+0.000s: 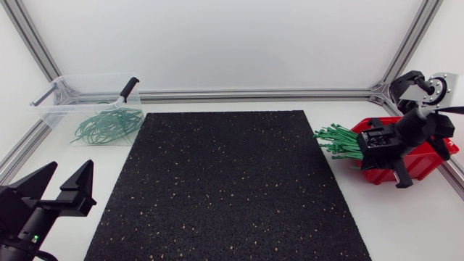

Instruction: Take a green cable tie from the red box, thread the tail through the head to close it, then place it in the transparent bin on the left.

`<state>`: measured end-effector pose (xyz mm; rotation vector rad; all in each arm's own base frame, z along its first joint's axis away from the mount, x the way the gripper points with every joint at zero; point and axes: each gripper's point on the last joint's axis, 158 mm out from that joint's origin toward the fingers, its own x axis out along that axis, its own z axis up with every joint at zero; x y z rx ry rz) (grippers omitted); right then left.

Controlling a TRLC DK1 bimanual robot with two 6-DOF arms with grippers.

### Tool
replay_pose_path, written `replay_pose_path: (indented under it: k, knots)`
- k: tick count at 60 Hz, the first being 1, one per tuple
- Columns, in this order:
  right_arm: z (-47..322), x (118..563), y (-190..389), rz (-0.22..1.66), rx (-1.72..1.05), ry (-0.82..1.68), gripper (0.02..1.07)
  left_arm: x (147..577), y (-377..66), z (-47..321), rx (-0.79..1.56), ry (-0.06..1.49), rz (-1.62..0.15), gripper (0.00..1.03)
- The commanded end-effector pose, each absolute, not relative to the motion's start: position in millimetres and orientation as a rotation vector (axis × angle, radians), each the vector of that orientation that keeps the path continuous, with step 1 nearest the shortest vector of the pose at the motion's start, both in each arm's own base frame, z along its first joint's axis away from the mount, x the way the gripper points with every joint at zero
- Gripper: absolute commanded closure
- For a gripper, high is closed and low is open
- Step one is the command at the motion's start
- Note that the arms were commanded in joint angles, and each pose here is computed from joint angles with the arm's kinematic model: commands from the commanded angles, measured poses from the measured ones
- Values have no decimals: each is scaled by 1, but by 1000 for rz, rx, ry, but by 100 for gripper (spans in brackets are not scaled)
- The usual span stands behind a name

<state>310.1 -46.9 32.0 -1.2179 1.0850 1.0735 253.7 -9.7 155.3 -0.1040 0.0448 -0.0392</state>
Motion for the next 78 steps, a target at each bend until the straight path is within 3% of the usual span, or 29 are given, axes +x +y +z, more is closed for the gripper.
replay_pose_path:
  k: [1, 16, 40, 57, 67, 78]
  knots:
    - [31, 304, -46, 1097, -1220, 1071, 101, 254, -12, 132, -93, 96, -48, 4]
    - [57, 313, -42, 1066, -1230, 1017, 101, 254, -12, 132, -93, 96, -48, 4]
    - [201, 360, -8, 913, -1103, 726, 101, 254, -11, 132, -93, 96, -45, 4]
    - [292, 356, 37, 825, -1002, 578, 101, 254, -10, 133, -93, 94, -40, 4]
    - [324, 346, 69, 818, -918, 516, 102, 254, -9, 133, -93, 94, -37, 4]
    - [336, 340, 111, 784, -783, 524, 102, 254, -9, 133, -93, 94, -36, 4]
